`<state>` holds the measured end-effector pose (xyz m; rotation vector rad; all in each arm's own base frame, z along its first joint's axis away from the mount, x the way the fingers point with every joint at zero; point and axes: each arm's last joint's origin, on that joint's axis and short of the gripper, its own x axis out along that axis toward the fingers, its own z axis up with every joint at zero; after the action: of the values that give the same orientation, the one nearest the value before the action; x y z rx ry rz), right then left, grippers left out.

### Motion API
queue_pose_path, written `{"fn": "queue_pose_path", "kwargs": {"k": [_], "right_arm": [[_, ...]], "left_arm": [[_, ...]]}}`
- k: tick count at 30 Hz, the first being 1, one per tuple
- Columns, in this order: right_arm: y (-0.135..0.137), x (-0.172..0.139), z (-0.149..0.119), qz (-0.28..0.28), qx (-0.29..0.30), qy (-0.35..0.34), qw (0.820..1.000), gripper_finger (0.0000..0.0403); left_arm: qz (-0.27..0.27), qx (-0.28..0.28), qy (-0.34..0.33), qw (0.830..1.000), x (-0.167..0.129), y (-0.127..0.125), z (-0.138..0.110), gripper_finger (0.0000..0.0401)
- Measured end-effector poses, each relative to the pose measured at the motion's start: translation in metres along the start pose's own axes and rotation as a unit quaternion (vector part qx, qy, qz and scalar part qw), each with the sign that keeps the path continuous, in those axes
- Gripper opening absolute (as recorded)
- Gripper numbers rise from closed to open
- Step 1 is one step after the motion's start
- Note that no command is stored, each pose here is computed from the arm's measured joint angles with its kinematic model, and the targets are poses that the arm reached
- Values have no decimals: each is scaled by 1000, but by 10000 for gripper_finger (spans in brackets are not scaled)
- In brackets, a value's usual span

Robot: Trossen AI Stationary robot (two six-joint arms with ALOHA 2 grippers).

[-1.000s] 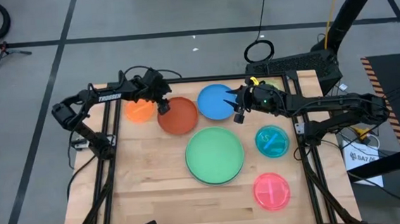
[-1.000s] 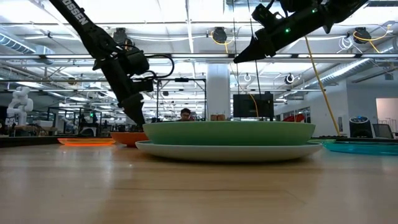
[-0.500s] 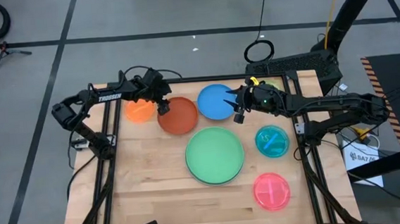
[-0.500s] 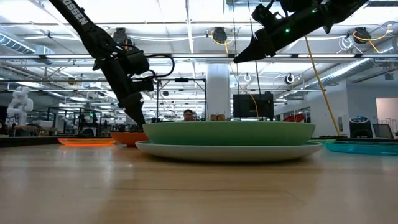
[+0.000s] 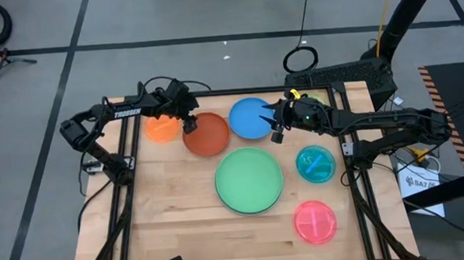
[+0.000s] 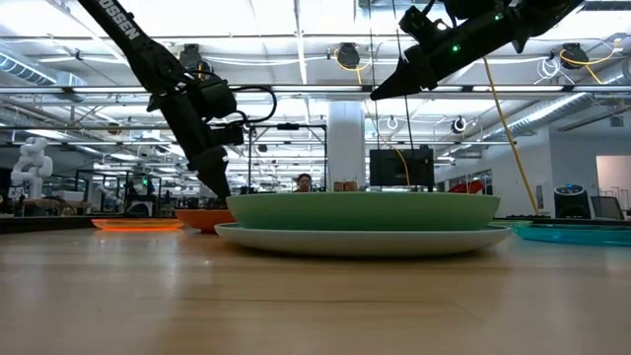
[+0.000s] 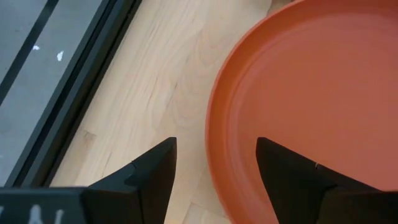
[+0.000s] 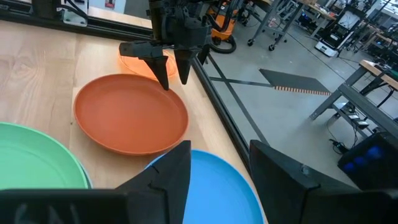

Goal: Stack plastic plates
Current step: Stack the dark orange plate on top of the green plate

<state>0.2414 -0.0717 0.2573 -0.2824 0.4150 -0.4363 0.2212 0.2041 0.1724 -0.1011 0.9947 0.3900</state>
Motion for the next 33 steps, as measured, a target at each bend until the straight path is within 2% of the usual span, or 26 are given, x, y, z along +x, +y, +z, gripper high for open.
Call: {"fn": "queue_pose_path", "kwargs": {"k": [26,33], "right_arm": [[0,0,0,0,0,0,1000,155],[0,0,0,0,0,0,1000,155]], "left_arm": [[0,-17,0,1000,0,0,0,228],[-17,-25,42,999,25,-2,-10,228]]}}
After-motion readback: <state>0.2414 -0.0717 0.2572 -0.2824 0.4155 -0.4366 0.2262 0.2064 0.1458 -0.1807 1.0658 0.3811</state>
